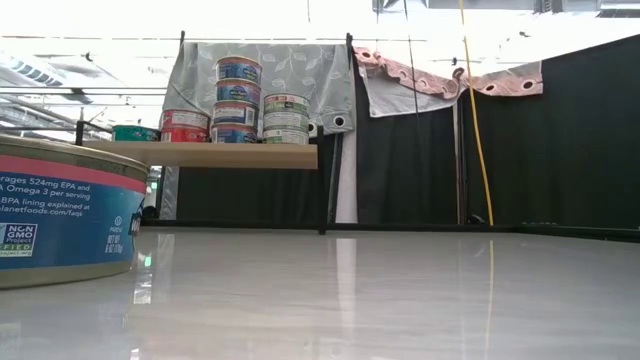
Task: Stack canned seafood by type on shelf
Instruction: Stack the green white tuna can on top of the green white tuna cans on the shelf
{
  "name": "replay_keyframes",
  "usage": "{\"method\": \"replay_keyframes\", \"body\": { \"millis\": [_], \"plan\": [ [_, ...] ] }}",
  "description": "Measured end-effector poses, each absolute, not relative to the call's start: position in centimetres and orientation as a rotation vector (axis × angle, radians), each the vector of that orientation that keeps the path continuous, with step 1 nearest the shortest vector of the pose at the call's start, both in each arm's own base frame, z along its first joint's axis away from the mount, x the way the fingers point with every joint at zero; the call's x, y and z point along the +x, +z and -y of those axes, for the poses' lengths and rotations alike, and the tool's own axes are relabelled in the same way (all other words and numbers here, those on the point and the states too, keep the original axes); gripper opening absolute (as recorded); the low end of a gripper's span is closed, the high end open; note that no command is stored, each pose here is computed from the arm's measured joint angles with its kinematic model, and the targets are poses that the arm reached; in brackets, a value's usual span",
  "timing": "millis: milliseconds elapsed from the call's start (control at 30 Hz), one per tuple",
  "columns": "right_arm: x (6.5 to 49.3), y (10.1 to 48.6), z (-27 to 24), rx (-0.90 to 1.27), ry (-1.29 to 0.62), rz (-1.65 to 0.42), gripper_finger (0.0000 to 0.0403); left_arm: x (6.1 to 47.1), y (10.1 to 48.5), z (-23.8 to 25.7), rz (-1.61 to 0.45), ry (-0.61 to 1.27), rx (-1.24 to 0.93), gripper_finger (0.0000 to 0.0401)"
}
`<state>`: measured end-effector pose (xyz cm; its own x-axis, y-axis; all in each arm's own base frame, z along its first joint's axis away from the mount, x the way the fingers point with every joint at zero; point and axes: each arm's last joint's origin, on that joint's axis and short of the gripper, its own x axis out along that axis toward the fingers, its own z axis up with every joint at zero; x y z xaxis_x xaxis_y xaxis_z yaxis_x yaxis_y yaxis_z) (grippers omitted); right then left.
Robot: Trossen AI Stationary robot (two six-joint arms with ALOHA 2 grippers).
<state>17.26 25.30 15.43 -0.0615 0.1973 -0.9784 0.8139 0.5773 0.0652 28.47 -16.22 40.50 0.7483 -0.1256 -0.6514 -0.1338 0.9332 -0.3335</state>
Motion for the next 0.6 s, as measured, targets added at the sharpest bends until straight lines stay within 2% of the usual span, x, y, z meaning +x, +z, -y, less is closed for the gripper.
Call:
{"method": "replay_keyframes", "body": {
  "millis": [133,300,467,600],
  "plan": [
    [19.3,15.4,-23.1,0.795,-0.603,-1.598,0.0000,28.4,40.3,16.0,-0.743,0.020,-0.350,0.0138],
    [20.9,17.2,-21.9,0.821,-0.534,-1.580,0.0000,28.4,40.3,15.8,-0.754,0.031,-0.349,0.0138],
    [19.2,19.9,-21.3,0.754,-0.707,-1.652,0.0000,28.3,40.3,15.9,-0.754,0.038,-0.372,0.0138],
    [18.0,19.3,-20.9,0.684,-0.785,-1.689,0.0000,28.4,40.3,15.9,-0.749,0.036,-0.348,0.0138]
  ]
}}
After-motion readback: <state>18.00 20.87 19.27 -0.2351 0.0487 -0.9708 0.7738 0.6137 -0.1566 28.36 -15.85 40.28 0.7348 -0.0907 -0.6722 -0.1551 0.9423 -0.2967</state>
